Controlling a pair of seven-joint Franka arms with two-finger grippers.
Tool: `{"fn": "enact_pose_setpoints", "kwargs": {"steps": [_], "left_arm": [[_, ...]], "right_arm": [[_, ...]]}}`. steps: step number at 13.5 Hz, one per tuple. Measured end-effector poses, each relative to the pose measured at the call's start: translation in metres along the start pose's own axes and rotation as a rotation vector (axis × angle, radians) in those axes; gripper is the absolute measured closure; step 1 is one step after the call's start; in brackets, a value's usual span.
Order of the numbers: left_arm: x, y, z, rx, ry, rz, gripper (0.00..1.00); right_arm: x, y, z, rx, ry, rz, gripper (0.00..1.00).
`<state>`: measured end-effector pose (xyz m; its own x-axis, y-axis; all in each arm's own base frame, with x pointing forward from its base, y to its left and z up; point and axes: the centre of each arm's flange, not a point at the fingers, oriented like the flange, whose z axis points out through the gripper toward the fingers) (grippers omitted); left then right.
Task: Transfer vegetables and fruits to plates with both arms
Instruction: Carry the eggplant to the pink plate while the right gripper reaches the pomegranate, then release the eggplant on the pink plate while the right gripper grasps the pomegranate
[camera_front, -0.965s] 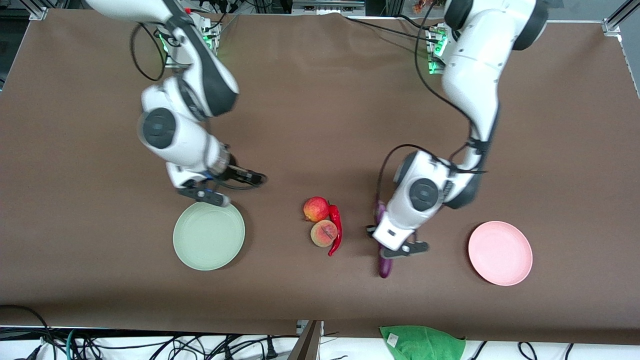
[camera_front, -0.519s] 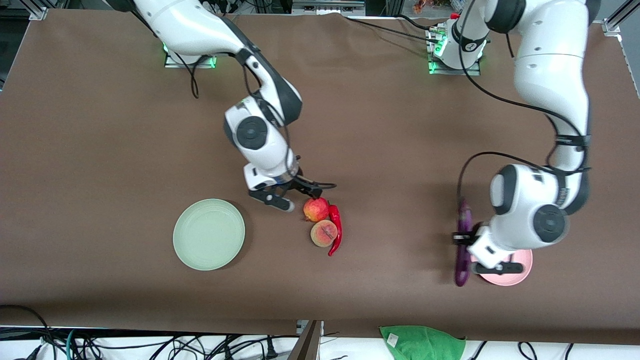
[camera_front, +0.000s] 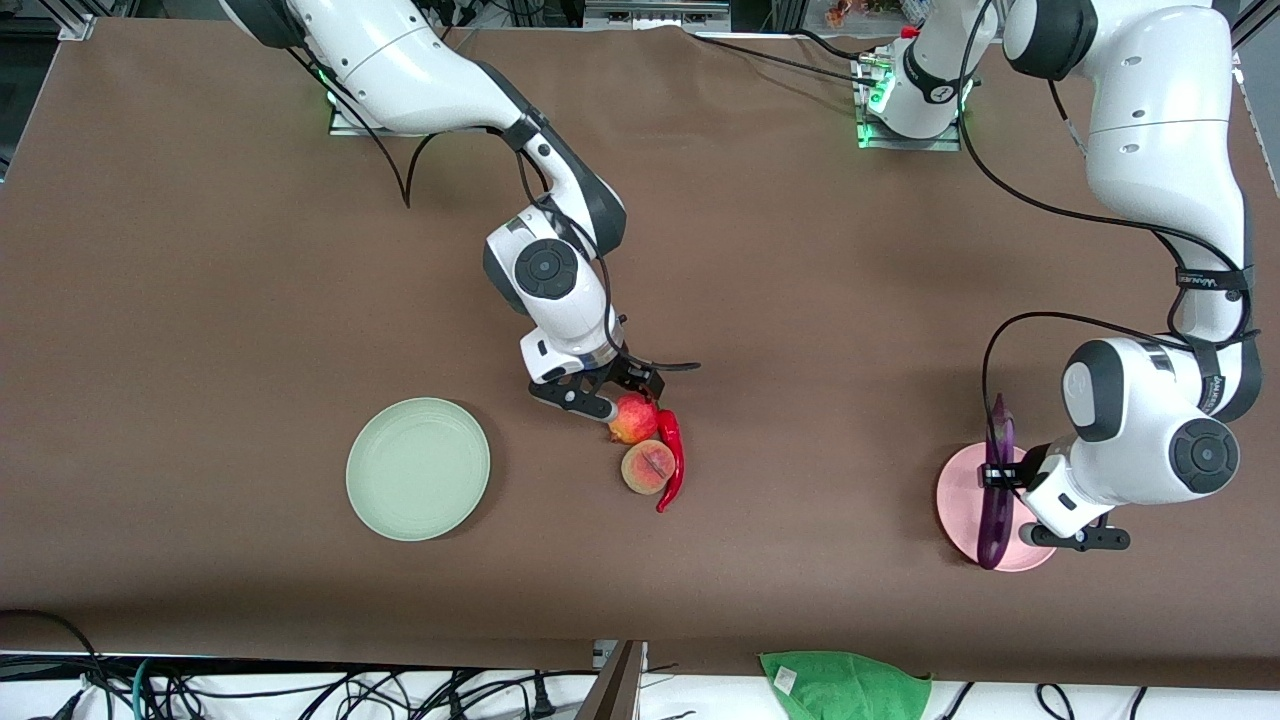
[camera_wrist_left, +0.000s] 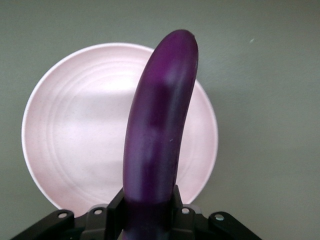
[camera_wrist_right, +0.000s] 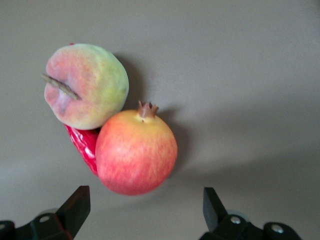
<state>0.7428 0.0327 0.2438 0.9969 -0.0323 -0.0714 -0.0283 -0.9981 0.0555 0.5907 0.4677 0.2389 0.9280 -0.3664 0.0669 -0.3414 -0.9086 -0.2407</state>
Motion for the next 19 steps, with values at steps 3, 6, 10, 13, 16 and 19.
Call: {"fn": "enact_pose_setpoints", "kwargs": {"steps": [3, 6, 10, 13, 16, 19], "left_arm": [[-0.002, -0.034, 0.024, 0.003, 0.016, 0.024, 0.64], [-0.004, -0.043, 0.038, 0.002, 0.019, 0.032, 0.64], [-0.001, -0.032, 0.033, -0.002, 0.031, 0.046, 0.29], [0.001, -0.016, 0.027, -0.009, 0.027, 0.062, 0.0], [0.005, 0.019, 0.014, -0.049, 0.008, 0.001, 0.0], [0.006, 0.086, 0.012, -0.124, -0.007, -0.095, 0.0]], "right_arm": [[0.002, 0.0, 0.012, 0.021, 0.016, 0.0, 0.0], [0.002, 0.002, 0.024, 0.037, 0.032, 0.0, 0.0], [0.008, 0.005, 0.029, 0.051, 0.051, 0.004, 0.0], [0.012, 0.002, 0.025, 0.064, 0.065, 0.004, 0.24], [0.016, 0.001, 0.022, 0.068, 0.074, 0.004, 0.28], [0.022, 0.001, 0.018, 0.069, 0.082, 0.007, 0.31]]}}
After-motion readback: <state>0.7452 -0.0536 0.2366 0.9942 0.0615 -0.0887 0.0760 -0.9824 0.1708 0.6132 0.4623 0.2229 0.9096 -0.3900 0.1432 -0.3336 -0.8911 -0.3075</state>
